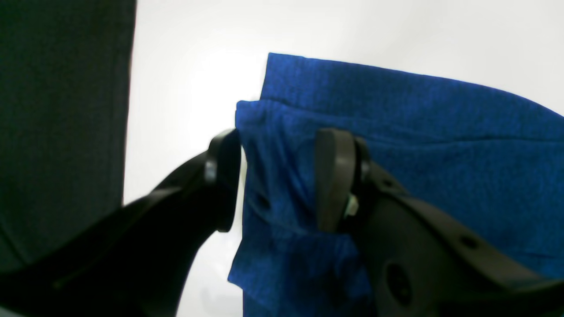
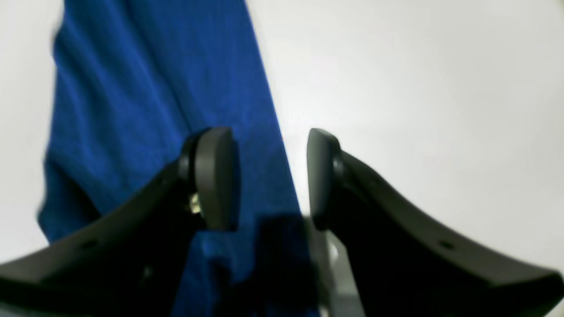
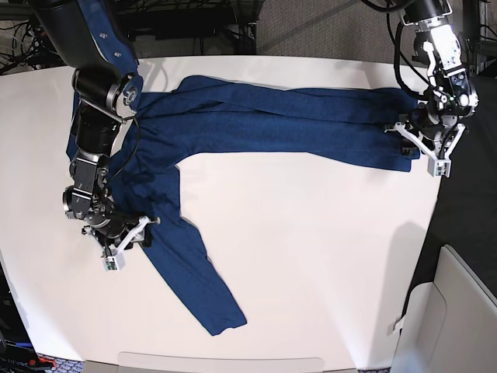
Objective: Fold the T-shirt properly
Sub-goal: 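Grasp the trailing sleeve cuff with the right gripper, then carry the sleeve across the shirt toward the left gripper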
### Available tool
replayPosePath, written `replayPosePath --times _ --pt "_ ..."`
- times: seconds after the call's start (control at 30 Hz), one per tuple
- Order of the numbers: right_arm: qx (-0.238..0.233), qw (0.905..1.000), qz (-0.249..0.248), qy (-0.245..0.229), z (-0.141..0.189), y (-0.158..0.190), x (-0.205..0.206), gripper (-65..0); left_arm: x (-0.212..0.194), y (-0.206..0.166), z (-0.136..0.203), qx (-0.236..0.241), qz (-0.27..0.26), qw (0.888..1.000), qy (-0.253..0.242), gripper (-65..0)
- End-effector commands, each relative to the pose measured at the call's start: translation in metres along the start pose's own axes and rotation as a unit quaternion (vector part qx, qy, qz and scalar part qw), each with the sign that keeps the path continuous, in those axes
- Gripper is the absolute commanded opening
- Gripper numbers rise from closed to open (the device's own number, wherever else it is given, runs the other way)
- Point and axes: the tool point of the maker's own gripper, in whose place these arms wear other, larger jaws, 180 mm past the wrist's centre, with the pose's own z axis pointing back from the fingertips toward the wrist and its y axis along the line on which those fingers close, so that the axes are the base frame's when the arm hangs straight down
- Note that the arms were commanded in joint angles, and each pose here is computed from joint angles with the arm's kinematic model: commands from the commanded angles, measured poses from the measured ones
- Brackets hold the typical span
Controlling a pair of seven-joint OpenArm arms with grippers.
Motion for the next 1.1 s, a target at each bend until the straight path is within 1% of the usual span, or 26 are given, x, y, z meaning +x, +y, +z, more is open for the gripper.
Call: replayPosePath --times 0.0,0.07,0.1,0.13,0.2,0.27,0.3,0.33,0.43,0.5,0.57,0.6,0.7,0.8,0.83,0.87,0.97,1.07 --pt "0.003 1.0 0.007 -0.005 0.0 -0.001 0.015 -40.0 0.023 0.005 0.004 0.005 -0.004 0.999 -0.032 -38.6" --pt "0.014 0.9999 0.004 0.008 -0.004 0.005 0.005 -40.1 0.026 0.004 0.004 0.005 -0.004 0.999 -0.034 -38.6" --pt "0.024 0.9995 0.011 0.019 -0.005 0.011 0.0 -41.2 0.026 0.004 0.004 0.005 -0.004 0.999 -0.034 -38.6" --pt "0.036 0.9987 0.02 0.031 -0.006 0.018 -0.003 -43.7 0.026 0.005 0.004 0.006 -0.003 0.999 -0.035 -38.6" --pt "0.041 0.9971 0.032 0.055 -0.008 0.025 -0.008 -53.1 0.027 0.005 0.004 0.006 -0.003 0.999 -0.036 -38.6" --pt "0.053 0.9957 0.034 0.068 -0.012 0.039 -0.009 -63.0 0.027 0.005 0.004 0.006 -0.003 0.999 -0.036 -38.6" --pt "0.053 0.9957 0.037 0.066 -0.012 0.041 -0.003 -65.0 0.027 0.005 0.004 0.006 -0.003 0.999 -0.036 -38.6" --pt "0.048 0.9957 0.042 0.068 -0.01 0.039 0.001 -65.0 0.027 0.005 0.004 0.006 -0.003 0.999 -0.036 -38.6" --pt "0.048 0.9961 0.044 0.059 -0.006 0.053 0.016 -64.5 0.027 0.006 0.005 0.007 -0.002 0.999 -0.036 -38.6" --pt "0.039 0.9966 0.047 0.055 0.003 0.056 0.026 -64.5 0.027 0.006 0.005 0.007 -0.002 0.999 -0.036 -38.6" --pt "0.042 0.9963 0.052 0.055 0.01 0.071 0.035 -64.5 0.027 0.006 0.005 0.007 -0.002 0.999 -0.037 -38.6" --pt "0.042 0.995 0.064 0.065 0.015 0.078 0.035 -64.5 0.027 0.006 0.005 0.007 -0.002 0.999 -0.037 -38.6" --pt "0.05 0.9881 0.116 0.089 0.032 0.108 0.038 -64.5 0.028 0.006 0.005 0.007 -0.002 0.999 -0.039 -38.6" --pt "0.083 0.9797 0.172 0.06 0.057 0.159 0.047 -64.5 0.028 0.006 0.005 0.007 -0.002 0.999 -0.04 -38.6" --pt "0.097 0.9755 0.191 0.051 0.066 0.179 0.048 -64.5 0.028 0.006 0.005 0.007 -0.001 0.999 -0.04 -38.6" --pt "0.108 0.9719 0.204 0.047 0.075 0.195 0.043 -64.5 0.028 0.006 0.005 0.007 -0.001 0.999 -0.04 -38.6" --pt "0.125 0.9655 0.219 0.064 0.088 0.215 0.01 -64.5 0.027 0.006 0.004 0.007 -0.001 0.999 -0.039 -38.6" --pt "0.148 0.9569 0.241 0.065 0.104 0.241 -0.011 -64.6 0.026 0.006 0.004 0.006 0.0 0.999 -0.038 -38.6"
